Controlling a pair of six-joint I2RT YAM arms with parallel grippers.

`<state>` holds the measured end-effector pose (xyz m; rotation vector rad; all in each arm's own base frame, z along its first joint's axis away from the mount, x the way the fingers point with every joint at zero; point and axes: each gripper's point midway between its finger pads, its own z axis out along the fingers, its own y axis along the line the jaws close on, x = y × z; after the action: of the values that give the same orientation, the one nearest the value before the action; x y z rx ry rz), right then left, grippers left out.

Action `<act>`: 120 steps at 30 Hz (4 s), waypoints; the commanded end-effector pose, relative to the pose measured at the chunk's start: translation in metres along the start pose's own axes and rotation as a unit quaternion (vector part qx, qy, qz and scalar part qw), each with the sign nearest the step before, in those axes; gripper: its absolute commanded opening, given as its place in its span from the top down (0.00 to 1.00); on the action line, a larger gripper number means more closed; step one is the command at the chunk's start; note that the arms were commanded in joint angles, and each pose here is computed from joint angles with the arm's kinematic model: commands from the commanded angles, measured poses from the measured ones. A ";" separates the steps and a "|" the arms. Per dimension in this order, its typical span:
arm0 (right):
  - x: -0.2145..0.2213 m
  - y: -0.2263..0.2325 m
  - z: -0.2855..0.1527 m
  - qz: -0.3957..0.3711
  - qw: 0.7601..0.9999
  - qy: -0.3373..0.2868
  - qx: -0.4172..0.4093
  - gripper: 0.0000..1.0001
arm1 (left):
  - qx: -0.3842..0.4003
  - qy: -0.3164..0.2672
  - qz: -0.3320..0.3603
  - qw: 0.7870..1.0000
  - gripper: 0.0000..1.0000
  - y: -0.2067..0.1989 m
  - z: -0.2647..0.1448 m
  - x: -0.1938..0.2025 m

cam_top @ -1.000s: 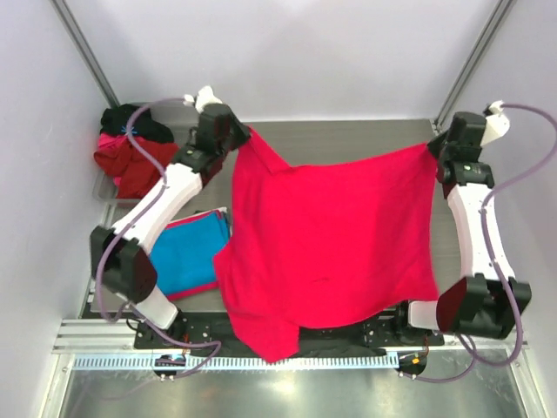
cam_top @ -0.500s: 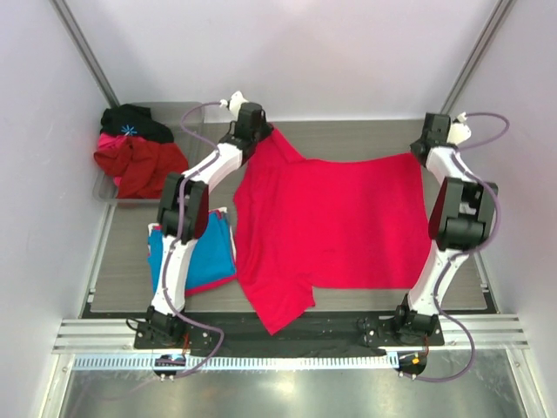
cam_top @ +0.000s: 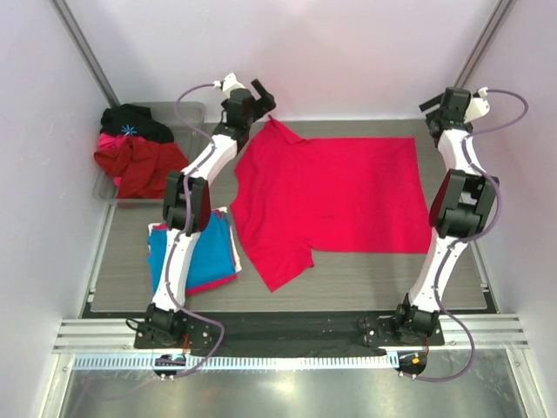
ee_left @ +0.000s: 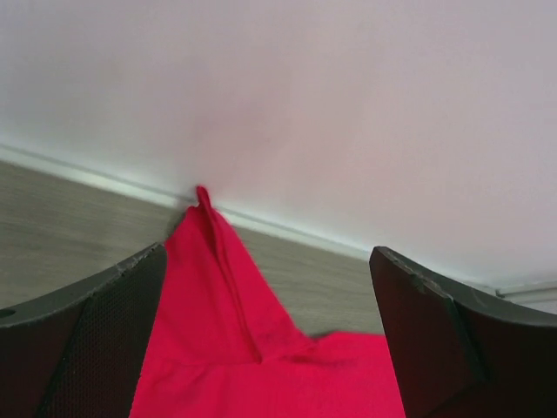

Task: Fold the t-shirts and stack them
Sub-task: Flatten the tshirt out, then fold the tshirt

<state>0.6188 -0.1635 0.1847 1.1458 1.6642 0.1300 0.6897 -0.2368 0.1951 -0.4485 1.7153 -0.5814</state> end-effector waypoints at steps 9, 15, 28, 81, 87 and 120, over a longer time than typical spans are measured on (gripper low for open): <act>0.016 -0.087 -0.142 0.100 0.989 0.106 0.013 0.19 | -0.026 0.028 -0.001 0.999 0.00 -0.027 -0.179 -0.075; 0.050 -0.117 -0.191 0.079 0.984 0.161 -0.022 0.20 | -0.040 0.086 0.024 0.995 0.00 -0.018 -0.255 -0.035; 0.077 -0.155 -0.279 -0.073 0.989 0.122 0.045 0.00 | -0.073 0.211 0.139 0.965 0.01 0.004 -0.382 0.088; 0.108 -0.328 -0.211 0.011 0.921 0.106 0.374 0.48 | 0.060 0.399 0.143 0.904 0.23 0.007 -0.484 0.183; 0.121 -0.333 -0.209 0.009 0.916 0.131 0.379 0.69 | 0.041 0.402 0.158 0.901 0.26 0.016 -0.488 0.181; 0.122 -0.322 -0.220 -0.007 0.933 0.128 0.337 0.49 | -0.002 0.395 0.202 0.896 0.28 0.040 -0.493 0.169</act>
<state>0.2412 -0.1555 0.0171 1.6652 2.0264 -0.4003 0.1664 -0.2307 0.1030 0.1886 2.5436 -0.4586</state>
